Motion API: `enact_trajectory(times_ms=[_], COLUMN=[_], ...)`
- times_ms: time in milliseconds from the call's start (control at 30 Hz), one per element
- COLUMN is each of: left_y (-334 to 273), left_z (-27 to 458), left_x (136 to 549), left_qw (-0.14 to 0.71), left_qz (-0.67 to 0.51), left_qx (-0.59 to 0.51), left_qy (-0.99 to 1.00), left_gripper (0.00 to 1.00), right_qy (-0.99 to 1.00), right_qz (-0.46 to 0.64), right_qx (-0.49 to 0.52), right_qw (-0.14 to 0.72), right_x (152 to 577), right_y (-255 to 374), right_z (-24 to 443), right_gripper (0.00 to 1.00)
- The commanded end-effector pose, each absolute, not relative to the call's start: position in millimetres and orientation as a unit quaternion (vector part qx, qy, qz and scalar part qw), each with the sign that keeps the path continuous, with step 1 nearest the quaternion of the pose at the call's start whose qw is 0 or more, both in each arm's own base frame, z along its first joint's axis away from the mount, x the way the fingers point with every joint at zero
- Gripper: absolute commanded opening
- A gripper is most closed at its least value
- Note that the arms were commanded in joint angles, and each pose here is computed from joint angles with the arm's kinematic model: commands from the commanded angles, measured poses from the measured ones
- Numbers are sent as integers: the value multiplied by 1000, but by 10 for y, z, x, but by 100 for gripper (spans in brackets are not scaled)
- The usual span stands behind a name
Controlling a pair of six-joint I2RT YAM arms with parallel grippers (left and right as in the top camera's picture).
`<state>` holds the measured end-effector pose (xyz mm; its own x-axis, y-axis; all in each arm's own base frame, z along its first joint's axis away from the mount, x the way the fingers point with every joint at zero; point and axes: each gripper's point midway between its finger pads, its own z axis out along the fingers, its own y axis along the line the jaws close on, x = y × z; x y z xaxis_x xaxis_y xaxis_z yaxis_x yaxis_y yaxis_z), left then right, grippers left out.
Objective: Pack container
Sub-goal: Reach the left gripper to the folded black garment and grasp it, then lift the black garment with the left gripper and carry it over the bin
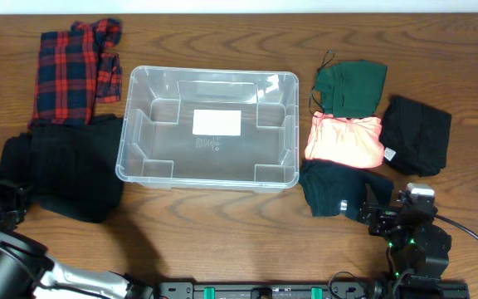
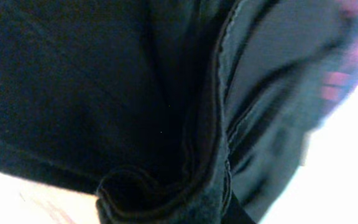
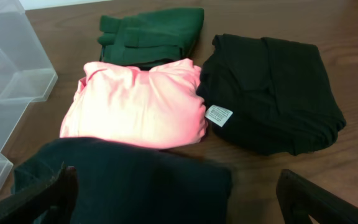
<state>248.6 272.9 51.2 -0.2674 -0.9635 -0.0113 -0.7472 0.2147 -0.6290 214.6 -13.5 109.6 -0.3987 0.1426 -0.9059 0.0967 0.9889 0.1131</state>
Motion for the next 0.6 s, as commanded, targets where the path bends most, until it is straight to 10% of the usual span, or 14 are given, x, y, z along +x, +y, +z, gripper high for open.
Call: enact_trajectory(times_ms=[0,367,567], left_y=[2639,1669,1060], left_z=[1432,3552,3801], left_x=[2672,2583,2868], left_qw=[309,528,506], left_qz=[-313,-281,-380], left_qx=[-541,-430,-362], left_qy=[717,676,684], left_gripper=[6,6,6], right_qy=[835,835,835], right_qz=[25,25,25], right_qx=[77,77,77], right_qw=[545,545,545], right_x=[2145,2146,2145], right_y=[-136,-136,-136], right_z=[1096,1097,1096], right_gripper=[99,99,99])
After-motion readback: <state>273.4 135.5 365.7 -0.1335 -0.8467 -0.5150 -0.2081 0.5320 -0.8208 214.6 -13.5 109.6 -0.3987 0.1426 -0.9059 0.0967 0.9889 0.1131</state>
